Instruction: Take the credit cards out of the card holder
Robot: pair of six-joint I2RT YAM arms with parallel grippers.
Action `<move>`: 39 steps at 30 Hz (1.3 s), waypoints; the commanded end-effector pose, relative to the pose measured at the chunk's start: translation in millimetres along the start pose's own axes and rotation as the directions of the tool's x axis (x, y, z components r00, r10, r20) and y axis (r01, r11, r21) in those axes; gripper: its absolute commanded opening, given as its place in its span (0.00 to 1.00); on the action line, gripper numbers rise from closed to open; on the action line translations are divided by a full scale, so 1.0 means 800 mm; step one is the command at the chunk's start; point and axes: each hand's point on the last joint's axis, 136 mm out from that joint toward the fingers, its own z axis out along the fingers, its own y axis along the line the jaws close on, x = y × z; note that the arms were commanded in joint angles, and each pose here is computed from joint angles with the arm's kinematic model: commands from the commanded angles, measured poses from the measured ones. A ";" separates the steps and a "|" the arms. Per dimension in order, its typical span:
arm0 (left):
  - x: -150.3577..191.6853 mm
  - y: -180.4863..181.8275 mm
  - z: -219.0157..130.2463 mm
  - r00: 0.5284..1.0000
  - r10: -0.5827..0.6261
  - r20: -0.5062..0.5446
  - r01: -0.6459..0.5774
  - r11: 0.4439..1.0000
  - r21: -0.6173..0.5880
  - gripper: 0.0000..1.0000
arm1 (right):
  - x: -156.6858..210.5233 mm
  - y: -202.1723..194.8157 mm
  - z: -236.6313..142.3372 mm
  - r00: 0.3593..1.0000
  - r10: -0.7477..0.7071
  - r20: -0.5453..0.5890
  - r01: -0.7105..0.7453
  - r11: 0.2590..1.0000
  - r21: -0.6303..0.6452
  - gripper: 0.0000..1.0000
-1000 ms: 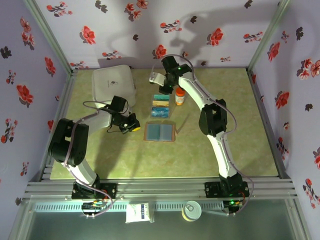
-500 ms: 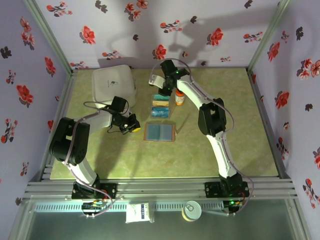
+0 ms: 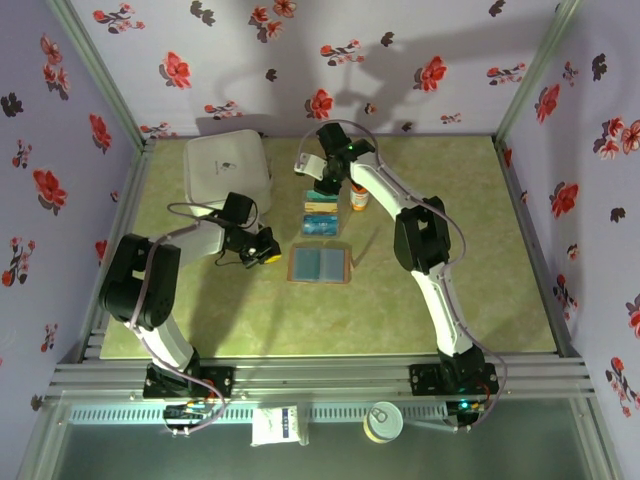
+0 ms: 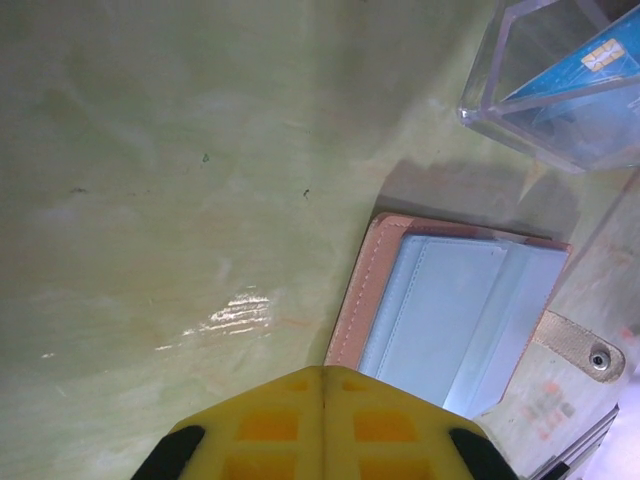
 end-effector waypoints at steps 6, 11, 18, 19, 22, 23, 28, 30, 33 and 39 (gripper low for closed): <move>-0.003 0.001 0.007 1.000 -0.011 -0.010 0.011 1.000 0.021 0.03 | -0.030 -0.018 -0.060 0.982 0.169 0.089 -0.179 0.977 0.116 0.32; -0.004 -0.004 0.012 1.000 -0.006 -0.016 0.006 0.999 0.042 0.04 | -0.044 0.011 -0.083 0.924 0.354 0.143 -0.366 0.928 0.069 0.35; 0.002 -0.011 0.020 1.000 0.014 -0.029 -0.012 0.998 0.055 0.04 | -0.051 0.062 -0.108 0.760 0.612 0.218 -0.622 0.782 -0.029 0.35; 0.004 -0.010 0.022 0.999 0.013 -0.034 -0.011 0.999 0.053 0.04 | -0.051 0.067 -0.111 0.725 0.650 0.226 -0.658 0.751 -0.049 0.35; 0.010 -0.012 0.027 0.999 0.023 -0.048 -0.020 0.998 0.054 0.04 | -0.043 0.085 -0.114 0.644 0.734 0.216 -0.731 0.674 -0.108 0.34; 0.011 -0.014 0.029 0.998 0.029 -0.051 -0.026 0.998 0.055 0.04 | -0.041 0.090 -0.116 0.623 0.752 0.216 -0.747 0.654 -0.122 0.33; 0.022 -0.023 0.036 0.996 0.052 -0.075 -0.048 0.997 0.059 0.04 | -0.027 0.112 -0.123 0.519 0.834 0.189 -0.820 0.548 -0.163 0.30; 0.026 -0.023 0.038 0.995 0.056 -0.084 -0.052 0.997 0.056 0.04 | -0.018 0.120 -0.122 0.485 0.860 0.162 -0.846 0.507 -0.161 0.30; 0.029 -0.021 0.040 0.995 0.056 -0.089 -0.052 0.998 0.046 0.03 | -0.005 0.132 -0.121 0.423 0.899 0.114 -0.885 0.437 -0.159 0.30; 0.036 -0.018 0.040 0.994 0.056 -0.096 -0.052 0.998 0.035 0.03 | 0.004 0.161 -0.114 0.325 0.945 0.024 -0.924 0.323 -0.204 0.28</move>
